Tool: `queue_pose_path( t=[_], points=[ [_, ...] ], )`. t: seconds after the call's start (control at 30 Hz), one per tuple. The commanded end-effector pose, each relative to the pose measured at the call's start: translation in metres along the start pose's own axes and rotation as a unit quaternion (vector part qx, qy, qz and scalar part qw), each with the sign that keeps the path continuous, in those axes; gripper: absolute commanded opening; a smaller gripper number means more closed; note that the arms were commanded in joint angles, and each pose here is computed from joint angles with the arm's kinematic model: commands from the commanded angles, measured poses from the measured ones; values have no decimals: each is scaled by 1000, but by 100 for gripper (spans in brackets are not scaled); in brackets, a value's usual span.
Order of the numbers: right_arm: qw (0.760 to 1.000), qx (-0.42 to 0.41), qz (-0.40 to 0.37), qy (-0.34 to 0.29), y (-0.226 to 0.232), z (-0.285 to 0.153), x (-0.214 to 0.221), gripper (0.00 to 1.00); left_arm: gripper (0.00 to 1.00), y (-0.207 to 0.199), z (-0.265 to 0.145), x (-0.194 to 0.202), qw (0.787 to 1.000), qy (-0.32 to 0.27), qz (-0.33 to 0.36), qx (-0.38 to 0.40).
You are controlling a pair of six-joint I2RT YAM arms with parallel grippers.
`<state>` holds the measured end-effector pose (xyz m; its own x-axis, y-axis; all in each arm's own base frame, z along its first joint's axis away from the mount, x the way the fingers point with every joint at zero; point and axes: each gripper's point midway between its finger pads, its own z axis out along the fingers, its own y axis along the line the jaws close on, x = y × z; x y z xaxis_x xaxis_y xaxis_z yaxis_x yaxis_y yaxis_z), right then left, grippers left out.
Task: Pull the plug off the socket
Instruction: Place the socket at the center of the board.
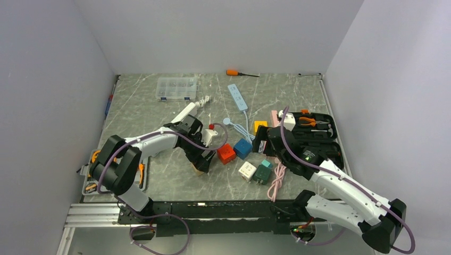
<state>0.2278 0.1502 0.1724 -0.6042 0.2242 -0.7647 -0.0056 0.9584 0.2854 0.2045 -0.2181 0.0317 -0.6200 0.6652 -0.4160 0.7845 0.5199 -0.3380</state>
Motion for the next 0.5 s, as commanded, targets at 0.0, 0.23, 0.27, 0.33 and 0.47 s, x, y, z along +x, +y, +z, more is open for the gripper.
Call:
queue_pose_path(
  t=[0.0, 0.23, 0.27, 0.33, 0.47],
  points=[
    [1000, 14, 4, -6, -7, 2, -4, 100, 99, -14, -4, -15, 999, -26, 16, 37],
    [999, 28, 3, -19, -13, 3, -17, 100, 99, -36, -44, -48, 996, -43, 20, 76],
    [999, 31, 4, -23, -15, 3, -21, 100, 99, -38, -56, -57, 995, -54, 24, 78],
    [999, 36, 4, -32, -18, 3, -29, 100, 99, -32, -86, -75, 993, -91, 31, 67],
    [998, 42, 1, -47, -22, 7, -50, 100, 99, -9, -156, -107, 987, -160, 26, 16]
  ],
)
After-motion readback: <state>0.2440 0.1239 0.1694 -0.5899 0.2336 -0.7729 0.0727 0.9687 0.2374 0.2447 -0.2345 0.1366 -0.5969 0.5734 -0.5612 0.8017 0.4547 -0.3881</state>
